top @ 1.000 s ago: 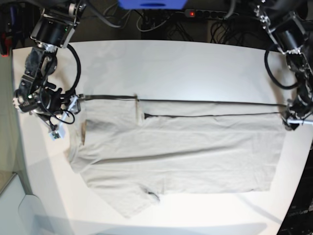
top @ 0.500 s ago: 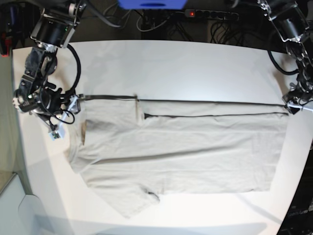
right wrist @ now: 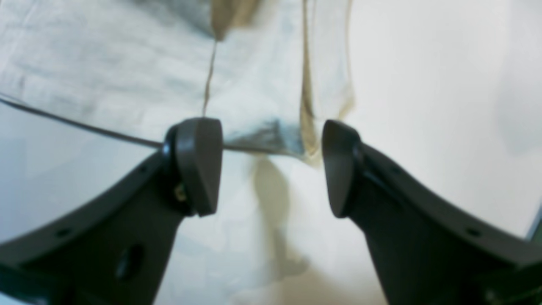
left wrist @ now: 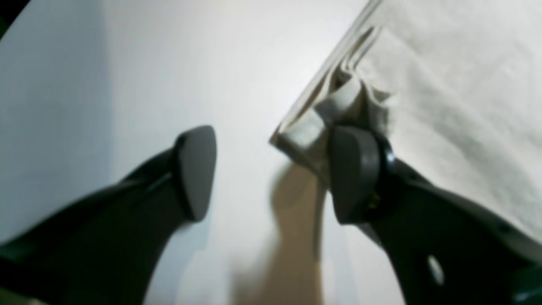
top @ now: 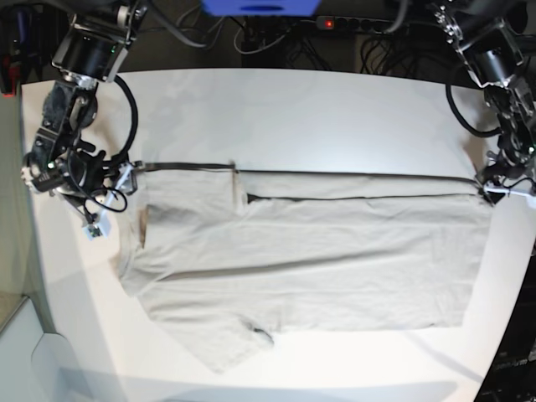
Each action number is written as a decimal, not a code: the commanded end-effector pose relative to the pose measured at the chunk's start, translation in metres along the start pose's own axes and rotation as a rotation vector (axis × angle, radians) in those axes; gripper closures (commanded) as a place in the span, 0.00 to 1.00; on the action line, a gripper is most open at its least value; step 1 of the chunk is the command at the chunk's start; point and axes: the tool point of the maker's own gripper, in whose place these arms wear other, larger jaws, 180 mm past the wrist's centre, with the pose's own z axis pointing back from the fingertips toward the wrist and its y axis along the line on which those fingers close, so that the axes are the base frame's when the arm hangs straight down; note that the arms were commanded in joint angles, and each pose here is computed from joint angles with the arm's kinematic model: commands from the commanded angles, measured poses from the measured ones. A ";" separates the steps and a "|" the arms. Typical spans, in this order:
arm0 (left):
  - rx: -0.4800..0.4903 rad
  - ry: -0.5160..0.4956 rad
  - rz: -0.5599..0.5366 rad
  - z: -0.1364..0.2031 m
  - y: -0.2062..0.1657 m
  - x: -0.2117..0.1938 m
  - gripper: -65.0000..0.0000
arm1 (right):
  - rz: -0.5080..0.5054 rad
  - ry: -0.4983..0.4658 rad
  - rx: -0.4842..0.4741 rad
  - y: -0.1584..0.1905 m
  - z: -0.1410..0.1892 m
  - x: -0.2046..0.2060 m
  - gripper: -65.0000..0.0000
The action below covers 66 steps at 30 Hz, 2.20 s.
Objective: Layout the t-shirt on the table in an organized manner, then fold the t-shirt properly
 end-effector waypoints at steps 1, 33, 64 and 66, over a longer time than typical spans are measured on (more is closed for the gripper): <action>0.000 -0.044 -0.008 0.002 0.002 0.018 0.37 | 0.024 -0.043 -0.020 -0.009 0.007 0.015 0.41; -0.041 0.000 0.069 -0.016 -0.022 0.008 0.99 | 0.025 -0.034 -0.023 -0.010 0.008 0.013 0.42; -0.028 0.009 0.057 -0.015 -0.016 0.007 0.99 | -0.020 -0.039 0.044 -0.001 -0.017 0.003 0.42; -0.028 0.009 0.057 -0.015 -0.016 0.007 0.99 | -0.023 -0.046 0.048 0.000 -0.018 0.003 0.45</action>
